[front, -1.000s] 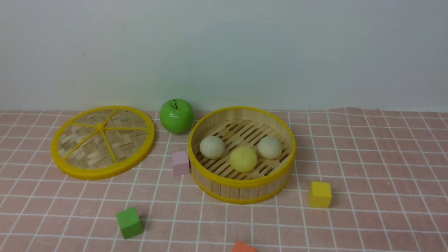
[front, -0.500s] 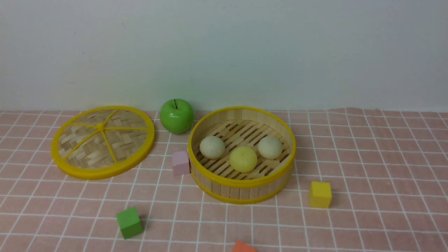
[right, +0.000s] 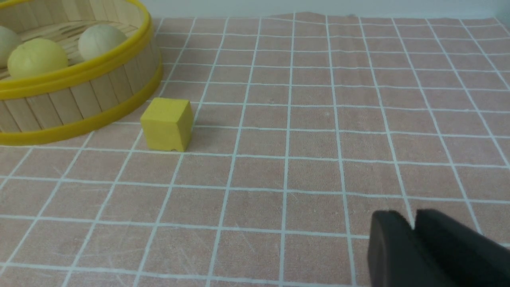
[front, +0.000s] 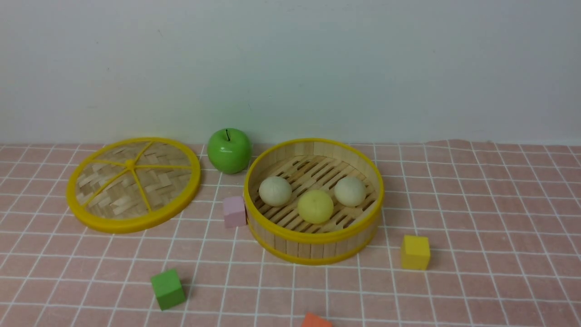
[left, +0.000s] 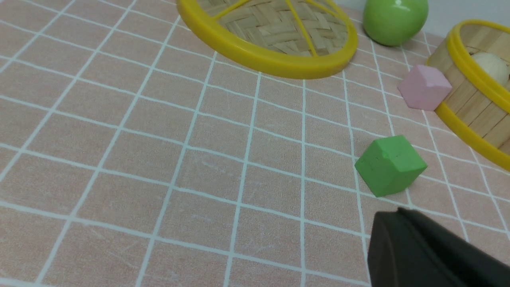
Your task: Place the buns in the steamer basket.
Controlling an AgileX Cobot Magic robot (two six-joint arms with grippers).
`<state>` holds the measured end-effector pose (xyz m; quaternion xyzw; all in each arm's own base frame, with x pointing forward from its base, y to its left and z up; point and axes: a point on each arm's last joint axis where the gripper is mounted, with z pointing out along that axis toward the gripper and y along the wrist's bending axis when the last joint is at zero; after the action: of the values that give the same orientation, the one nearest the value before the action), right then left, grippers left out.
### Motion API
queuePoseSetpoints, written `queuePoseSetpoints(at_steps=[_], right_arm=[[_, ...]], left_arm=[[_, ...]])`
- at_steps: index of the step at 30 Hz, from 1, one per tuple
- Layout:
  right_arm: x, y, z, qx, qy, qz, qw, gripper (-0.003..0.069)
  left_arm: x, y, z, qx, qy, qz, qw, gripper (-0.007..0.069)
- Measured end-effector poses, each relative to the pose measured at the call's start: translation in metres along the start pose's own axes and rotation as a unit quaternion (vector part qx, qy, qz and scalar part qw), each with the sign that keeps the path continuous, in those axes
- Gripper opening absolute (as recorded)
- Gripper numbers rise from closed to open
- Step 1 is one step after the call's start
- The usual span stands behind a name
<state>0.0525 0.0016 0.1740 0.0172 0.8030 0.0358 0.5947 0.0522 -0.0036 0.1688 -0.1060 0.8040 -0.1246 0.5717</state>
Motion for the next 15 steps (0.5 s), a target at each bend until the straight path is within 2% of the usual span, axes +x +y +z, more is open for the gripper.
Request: queuePoseSetpoints(at_steps=[15], right_arm=[[0.0000,0.0000,0.0000,0.000,0.000,0.000,1.000,0.0135]], left_arm=[[0.0000,0.0001,0.0000,0.000,0.000,0.001,1.000,-0.0001]])
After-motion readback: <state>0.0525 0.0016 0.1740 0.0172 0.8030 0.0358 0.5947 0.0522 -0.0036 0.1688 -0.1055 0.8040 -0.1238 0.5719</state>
